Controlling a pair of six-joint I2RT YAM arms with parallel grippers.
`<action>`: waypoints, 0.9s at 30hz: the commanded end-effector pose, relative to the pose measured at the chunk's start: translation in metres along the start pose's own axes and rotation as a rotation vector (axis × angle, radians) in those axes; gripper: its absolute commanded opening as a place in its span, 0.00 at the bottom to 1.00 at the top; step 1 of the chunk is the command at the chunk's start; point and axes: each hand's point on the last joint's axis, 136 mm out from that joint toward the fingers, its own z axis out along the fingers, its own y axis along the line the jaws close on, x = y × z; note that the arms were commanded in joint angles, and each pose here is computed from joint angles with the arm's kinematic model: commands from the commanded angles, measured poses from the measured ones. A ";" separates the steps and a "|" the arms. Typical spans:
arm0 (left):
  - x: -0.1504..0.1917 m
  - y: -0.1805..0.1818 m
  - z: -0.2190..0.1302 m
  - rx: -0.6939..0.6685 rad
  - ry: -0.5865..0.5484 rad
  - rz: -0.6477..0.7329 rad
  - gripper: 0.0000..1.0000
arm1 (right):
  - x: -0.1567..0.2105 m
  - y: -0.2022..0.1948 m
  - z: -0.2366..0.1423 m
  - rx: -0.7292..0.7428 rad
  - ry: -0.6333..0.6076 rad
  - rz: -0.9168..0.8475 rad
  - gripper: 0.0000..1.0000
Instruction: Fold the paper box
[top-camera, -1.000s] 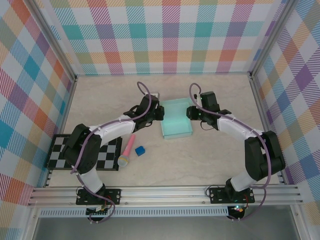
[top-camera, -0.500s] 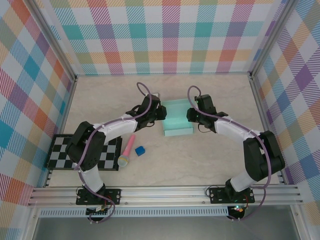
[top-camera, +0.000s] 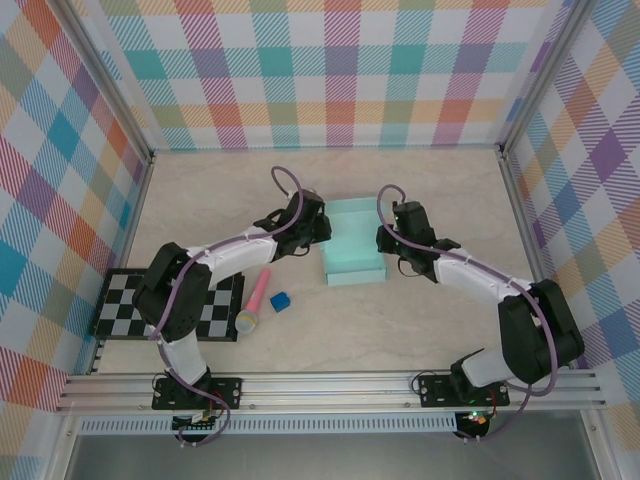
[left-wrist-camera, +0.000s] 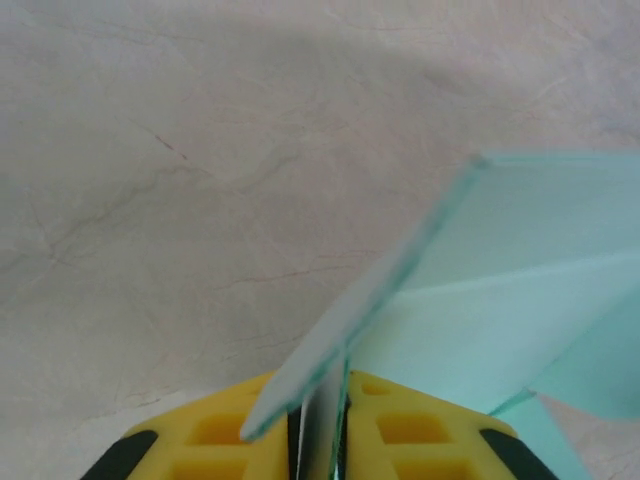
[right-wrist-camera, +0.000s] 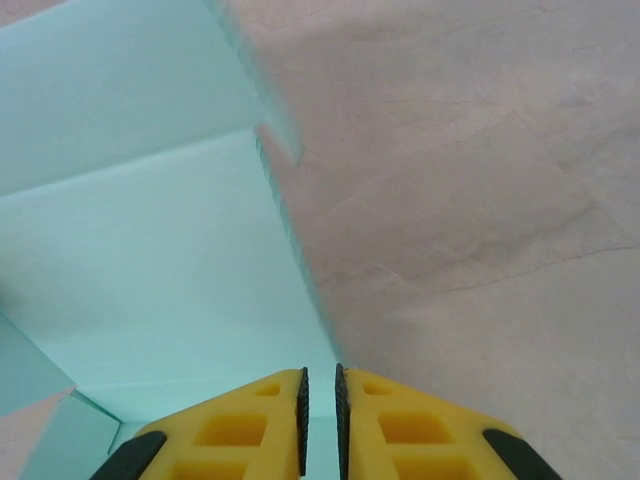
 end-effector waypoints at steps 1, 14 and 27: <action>-0.008 -0.007 0.003 -0.024 -0.009 -0.020 0.14 | -0.017 0.005 -0.006 0.009 -0.105 0.018 0.17; -0.043 -0.031 0.007 0.077 -0.070 0.237 0.15 | -0.038 0.006 0.002 0.008 -0.141 -0.067 0.33; -0.043 0.031 -0.009 -0.018 0.018 -0.108 0.36 | -0.115 -0.018 -0.009 -0.237 0.001 -0.222 0.65</action>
